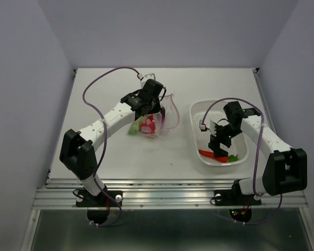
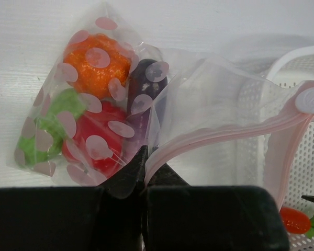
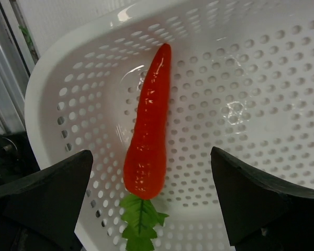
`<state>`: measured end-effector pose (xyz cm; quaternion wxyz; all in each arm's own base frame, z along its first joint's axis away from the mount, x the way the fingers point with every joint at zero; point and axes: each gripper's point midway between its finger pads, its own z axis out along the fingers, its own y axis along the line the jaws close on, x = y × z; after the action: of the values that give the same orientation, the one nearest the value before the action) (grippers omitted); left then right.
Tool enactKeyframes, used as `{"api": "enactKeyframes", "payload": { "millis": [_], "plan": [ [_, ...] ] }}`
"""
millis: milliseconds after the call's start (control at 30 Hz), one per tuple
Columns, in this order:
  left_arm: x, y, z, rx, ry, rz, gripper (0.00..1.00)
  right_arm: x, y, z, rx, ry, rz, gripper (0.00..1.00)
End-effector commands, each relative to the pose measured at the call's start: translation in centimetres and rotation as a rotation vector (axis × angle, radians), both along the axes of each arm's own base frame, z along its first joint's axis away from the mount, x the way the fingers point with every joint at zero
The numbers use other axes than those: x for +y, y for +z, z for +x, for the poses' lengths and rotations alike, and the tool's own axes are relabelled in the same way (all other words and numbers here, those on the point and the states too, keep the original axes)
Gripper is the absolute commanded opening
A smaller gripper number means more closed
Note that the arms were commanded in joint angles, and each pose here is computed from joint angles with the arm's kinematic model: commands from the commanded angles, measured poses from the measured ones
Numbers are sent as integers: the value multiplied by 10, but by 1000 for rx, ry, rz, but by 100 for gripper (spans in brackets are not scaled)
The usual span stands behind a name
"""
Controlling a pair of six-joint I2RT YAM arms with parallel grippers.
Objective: Place the food in the zip-top bag and seal the zipper
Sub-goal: Pick up the fake vegetable from the bin.
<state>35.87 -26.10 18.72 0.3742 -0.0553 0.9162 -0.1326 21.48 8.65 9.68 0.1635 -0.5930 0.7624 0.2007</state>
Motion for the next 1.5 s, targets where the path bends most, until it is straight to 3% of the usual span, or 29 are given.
{"api": "enactKeyframes", "payload": {
  "millis": [0,333,500,700,767,900,967,1133,1333,1467],
  "plan": [
    [1,31,7,-91,9,-31,0,10,-9,-7,24,4,69,100],
    [-4,26,8,-93,-11,-28,0,9,-54,34,-36,-86,38,100],
    [-1,30,8,-108,-3,-30,0,-2,-78,32,-44,-73,-21,98],
    [-2,31,8,-107,-13,-28,0,-8,-87,26,-56,-47,-50,75],
    [-1,30,7,-101,-10,-25,0,-9,-89,23,-59,-36,-54,56],
    [-2,28,7,-95,-11,-23,0,-13,-84,34,-111,-44,-75,31],
    [-2,29,8,-97,-7,-24,0,-11,-70,49,-159,-68,-69,20],
    [-5,30,12,-99,-4,-29,0,-10,-20,93,-330,-170,-52,12],
    [-5,16,14,-50,22,-2,0,-3,98,144,-633,-297,62,12],
    [-5,20,19,-32,50,22,0,12,196,179,-838,-480,308,18]
  ]
}}
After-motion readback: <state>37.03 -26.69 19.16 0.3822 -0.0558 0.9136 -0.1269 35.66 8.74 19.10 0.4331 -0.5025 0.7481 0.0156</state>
